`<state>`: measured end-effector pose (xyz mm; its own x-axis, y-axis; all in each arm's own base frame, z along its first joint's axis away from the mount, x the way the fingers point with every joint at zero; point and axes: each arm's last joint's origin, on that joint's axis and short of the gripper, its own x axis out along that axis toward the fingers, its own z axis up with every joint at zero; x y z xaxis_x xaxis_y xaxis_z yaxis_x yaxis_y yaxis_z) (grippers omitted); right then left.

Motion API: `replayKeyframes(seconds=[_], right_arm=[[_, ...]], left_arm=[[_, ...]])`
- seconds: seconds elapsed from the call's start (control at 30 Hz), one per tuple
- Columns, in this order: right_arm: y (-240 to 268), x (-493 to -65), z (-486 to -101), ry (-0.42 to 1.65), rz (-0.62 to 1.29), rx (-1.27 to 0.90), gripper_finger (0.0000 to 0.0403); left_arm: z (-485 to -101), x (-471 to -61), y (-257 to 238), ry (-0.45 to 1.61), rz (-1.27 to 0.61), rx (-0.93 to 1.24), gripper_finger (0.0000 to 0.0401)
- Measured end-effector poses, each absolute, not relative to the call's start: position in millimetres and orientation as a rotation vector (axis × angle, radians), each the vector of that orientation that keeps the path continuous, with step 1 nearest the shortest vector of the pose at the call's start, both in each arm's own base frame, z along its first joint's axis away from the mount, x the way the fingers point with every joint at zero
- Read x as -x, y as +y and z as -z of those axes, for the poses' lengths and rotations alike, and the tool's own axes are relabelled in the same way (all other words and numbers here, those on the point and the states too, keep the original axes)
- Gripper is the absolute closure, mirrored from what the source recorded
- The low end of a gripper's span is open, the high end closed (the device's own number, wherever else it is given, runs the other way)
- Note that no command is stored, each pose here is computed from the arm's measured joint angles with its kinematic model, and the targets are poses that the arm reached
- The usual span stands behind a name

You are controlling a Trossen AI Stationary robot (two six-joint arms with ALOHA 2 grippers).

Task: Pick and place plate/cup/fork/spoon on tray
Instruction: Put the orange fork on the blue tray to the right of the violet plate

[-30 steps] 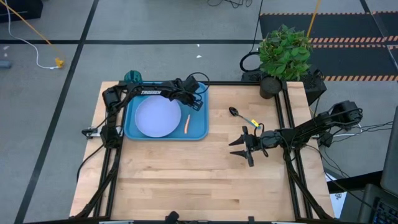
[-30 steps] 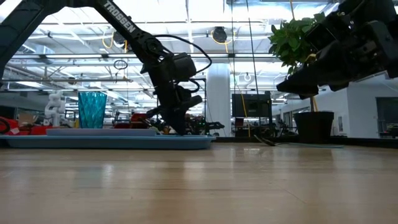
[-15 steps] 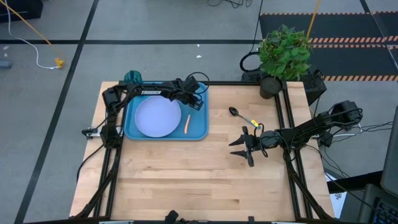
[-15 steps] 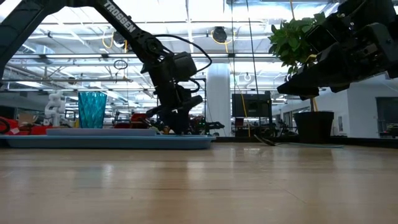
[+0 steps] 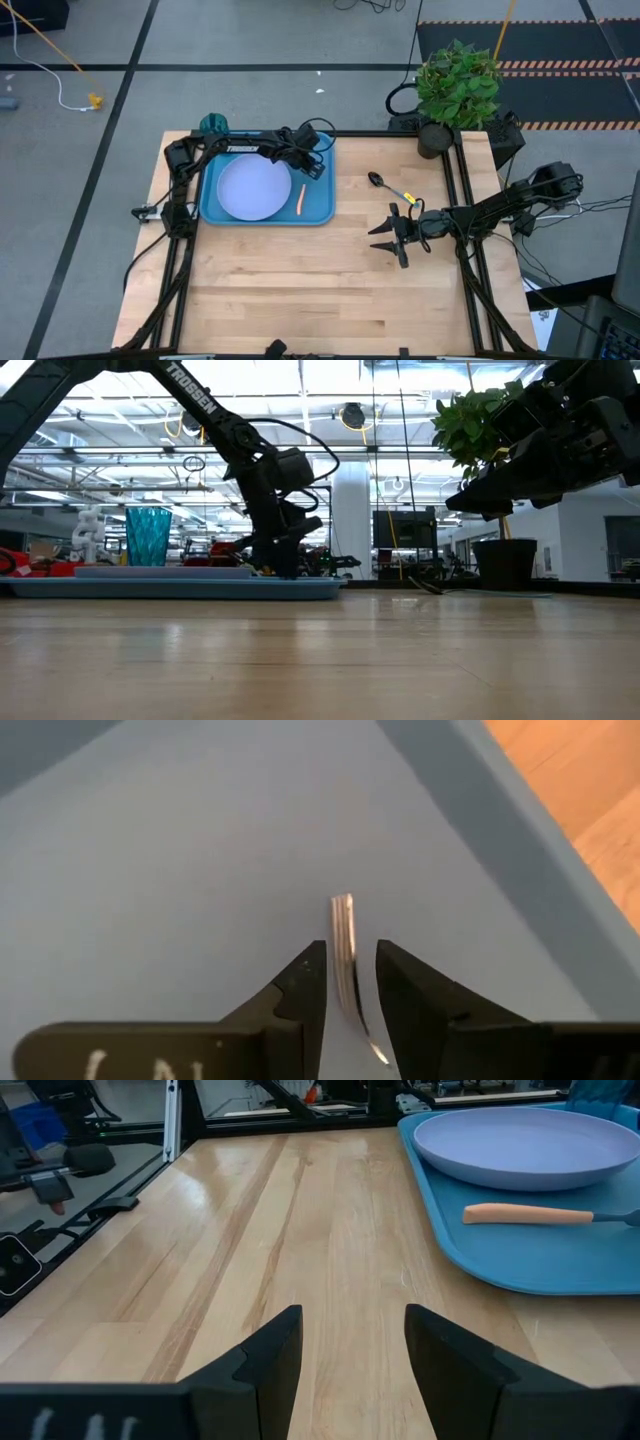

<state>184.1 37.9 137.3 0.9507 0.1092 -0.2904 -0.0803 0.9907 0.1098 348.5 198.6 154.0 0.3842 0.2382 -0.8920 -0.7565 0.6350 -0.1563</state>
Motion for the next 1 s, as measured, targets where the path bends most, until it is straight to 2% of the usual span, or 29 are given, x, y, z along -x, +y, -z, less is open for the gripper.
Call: replayKeyframes(seconds=[0.23,0.4,0.47,0.63,1.0], right_arm=[[37.9,-184.1,-137.3,0.301,-0.097,-0.097,0.0232],[41.6,-183.4,-137.6,0.299,-0.117,-0.094,0.0232],[43.6,-183.0,-137.7,0.298,-0.128,-0.093,0.0232],[48.0,-181.8,-137.6,0.300,-0.152,-0.090,0.0232],[57.9,-178.4,-136.2,0.319,-0.204,-0.090,0.0232]], left_arm=[[-154.1,-346.6,202.2,0.983,-0.684,0.605,0.0319],[-154.2,-343.3,207.8,0.985,-0.636,0.621,0.0380],[-154.1,-341.6,210.1,0.987,-0.613,0.629,0.0393],[-155.0,-341.5,213.2,0.968,-0.566,0.640,0.0396],[-185.0,-349.6,218.9,0.739,-0.520,0.633,0.0398]])
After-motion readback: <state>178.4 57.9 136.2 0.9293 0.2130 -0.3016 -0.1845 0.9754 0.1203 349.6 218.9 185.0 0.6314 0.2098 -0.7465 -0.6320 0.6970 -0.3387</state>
